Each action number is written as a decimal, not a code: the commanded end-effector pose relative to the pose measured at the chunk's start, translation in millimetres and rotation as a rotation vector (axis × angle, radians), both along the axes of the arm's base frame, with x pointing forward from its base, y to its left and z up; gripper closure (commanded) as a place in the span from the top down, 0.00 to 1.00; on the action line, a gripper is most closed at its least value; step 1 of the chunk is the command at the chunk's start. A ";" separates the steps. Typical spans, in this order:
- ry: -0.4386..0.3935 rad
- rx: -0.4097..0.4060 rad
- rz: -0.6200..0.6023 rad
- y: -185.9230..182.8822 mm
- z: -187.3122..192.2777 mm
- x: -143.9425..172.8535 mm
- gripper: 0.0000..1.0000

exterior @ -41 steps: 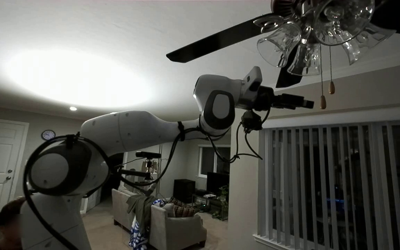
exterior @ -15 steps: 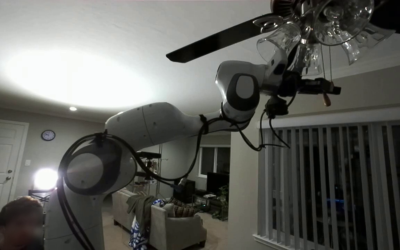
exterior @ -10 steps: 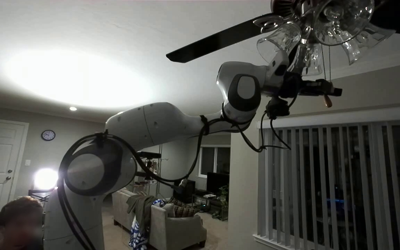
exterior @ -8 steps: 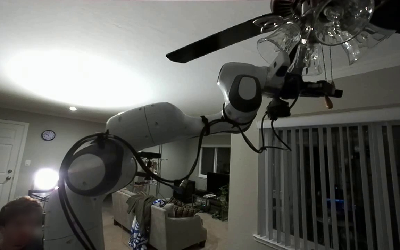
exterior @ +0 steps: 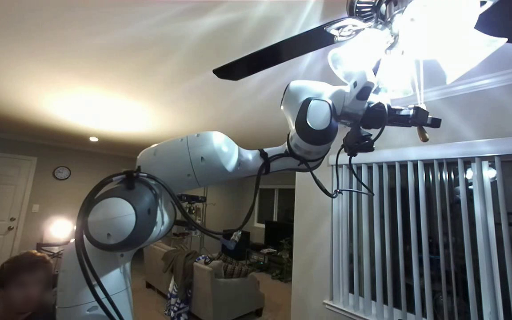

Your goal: Turn on the light

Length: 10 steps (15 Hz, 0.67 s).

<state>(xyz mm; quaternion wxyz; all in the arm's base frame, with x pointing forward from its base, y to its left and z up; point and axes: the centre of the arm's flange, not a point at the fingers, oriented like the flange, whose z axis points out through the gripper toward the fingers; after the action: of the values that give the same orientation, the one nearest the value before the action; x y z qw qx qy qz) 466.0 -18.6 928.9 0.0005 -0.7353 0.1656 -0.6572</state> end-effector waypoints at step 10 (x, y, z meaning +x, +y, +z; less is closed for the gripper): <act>0.042 0.002 -0.003 1.9 -16.4 -10.3 0.79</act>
<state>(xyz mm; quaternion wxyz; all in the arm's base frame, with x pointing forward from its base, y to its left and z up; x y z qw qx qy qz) 467.2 -17.0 923.6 0.0036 -0.7399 0.1643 -0.6524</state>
